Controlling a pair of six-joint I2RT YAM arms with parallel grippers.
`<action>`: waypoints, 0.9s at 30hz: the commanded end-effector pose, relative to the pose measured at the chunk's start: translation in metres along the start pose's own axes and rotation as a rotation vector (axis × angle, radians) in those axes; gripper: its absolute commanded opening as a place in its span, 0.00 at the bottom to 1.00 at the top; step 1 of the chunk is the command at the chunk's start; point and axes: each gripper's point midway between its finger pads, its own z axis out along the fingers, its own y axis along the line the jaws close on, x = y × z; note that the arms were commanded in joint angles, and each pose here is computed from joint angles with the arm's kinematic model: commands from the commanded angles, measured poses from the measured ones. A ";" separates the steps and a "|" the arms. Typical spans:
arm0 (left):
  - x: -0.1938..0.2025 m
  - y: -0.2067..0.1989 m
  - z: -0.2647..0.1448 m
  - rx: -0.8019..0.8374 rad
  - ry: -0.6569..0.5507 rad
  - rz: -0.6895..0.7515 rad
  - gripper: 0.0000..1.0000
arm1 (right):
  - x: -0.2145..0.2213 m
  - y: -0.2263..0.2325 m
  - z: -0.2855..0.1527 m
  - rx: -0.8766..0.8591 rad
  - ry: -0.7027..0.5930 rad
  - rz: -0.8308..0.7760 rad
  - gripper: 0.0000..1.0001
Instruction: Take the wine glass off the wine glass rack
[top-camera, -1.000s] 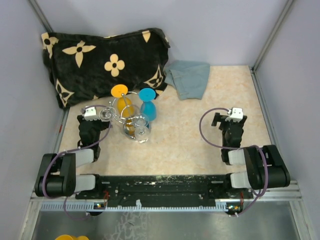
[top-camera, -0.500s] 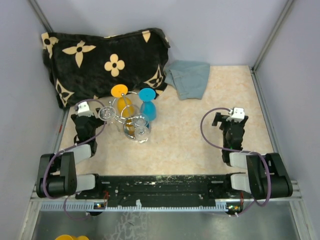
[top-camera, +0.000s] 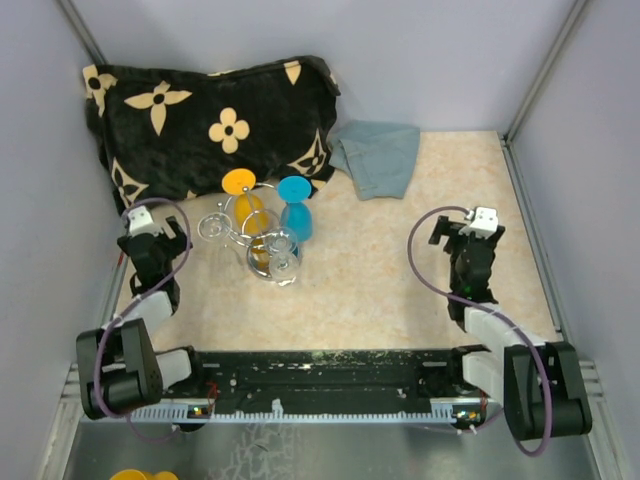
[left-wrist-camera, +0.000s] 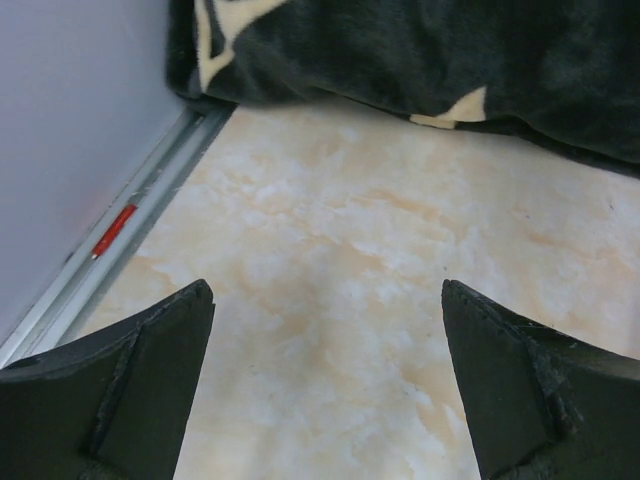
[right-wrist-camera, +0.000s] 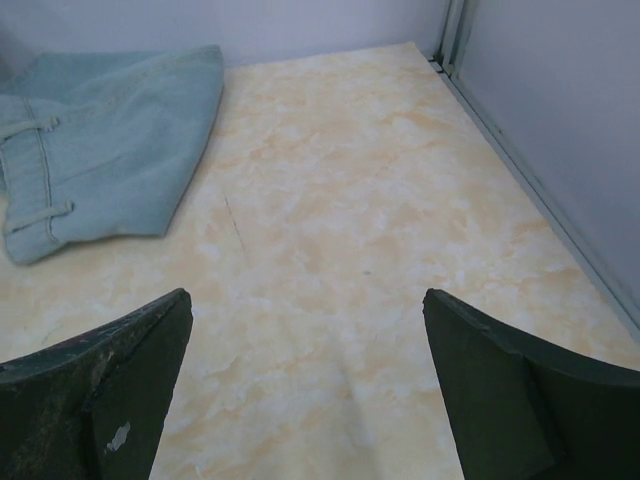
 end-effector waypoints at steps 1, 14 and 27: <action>-0.020 0.007 -0.005 0.015 0.020 -0.055 1.00 | -0.040 -0.002 0.007 0.036 -0.021 0.077 0.98; -0.103 -0.046 -0.089 0.361 0.094 -0.072 0.98 | -0.069 0.069 -0.008 -0.272 0.276 0.272 0.93; -0.075 -0.080 -0.133 0.524 0.341 -0.271 0.97 | -0.088 0.104 -0.015 -0.432 0.371 0.368 0.91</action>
